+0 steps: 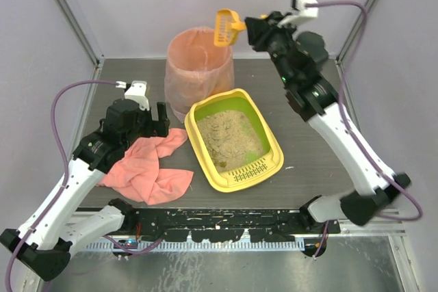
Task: Clean the litter box
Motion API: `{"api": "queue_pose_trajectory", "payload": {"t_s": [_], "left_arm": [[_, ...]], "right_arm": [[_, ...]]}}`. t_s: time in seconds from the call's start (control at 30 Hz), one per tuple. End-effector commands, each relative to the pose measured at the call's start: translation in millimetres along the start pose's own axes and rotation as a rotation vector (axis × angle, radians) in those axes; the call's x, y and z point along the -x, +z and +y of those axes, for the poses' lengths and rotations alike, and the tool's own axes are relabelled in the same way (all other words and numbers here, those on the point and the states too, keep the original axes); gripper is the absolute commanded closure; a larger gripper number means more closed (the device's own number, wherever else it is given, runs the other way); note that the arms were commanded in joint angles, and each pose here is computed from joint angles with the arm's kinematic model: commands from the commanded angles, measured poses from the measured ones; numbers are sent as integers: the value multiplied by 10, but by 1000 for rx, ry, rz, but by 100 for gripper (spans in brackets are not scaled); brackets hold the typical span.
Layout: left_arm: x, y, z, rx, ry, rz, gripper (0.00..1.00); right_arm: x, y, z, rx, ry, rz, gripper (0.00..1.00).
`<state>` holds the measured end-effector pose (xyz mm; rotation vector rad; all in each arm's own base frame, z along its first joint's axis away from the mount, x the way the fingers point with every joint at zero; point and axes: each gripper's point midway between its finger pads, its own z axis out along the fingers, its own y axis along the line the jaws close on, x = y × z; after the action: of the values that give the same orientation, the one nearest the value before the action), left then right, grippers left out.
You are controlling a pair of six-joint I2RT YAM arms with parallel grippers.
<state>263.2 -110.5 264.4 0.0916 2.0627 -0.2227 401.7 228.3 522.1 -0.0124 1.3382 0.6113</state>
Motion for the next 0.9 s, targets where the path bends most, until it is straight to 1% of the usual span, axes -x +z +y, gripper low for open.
{"api": "queue_pose_trajectory", "payload": {"t_s": [0.0, 0.1, 0.2, 0.33, 0.43, 0.5, 0.6, 0.7, 0.87], "left_arm": [[65, 61, -173, -81, -27, -14, 5], [96, 50, -196, -95, -41, -35, 6], [104, 41, -202, -97, -40, -36, 6], [7, 57, -230, -98, -83, 18, 6], [28, 44, -295, -127, -159, -7, 6], [133, 43, -350, -156, -196, -60, 6], [212, 71, -442, -191, -206, -68, 7], [233, 144, -528, -217, -208, -75, 12], [216, 285, -650, -239, -183, -106, 12]], "right_arm": [[107, -754, -223, -111, 128, 30, 99], [-166, -1211, -384, -143, 104, 133, 99], [-515, -1570, -447, -129, 92, 263, 99], [-1010, -1814, -492, -100, 63, 433, 99], [-1379, -1855, -614, -118, 4, 540, 99], [-1592, -1822, -682, -126, -24, 582, 99], [-1823, -1717, -782, -148, -75, 627, 99], [-1995, -1572, -878, -175, -122, 647, 99], [-2192, -1317, -991, -209, -178, 654, 99]]}}
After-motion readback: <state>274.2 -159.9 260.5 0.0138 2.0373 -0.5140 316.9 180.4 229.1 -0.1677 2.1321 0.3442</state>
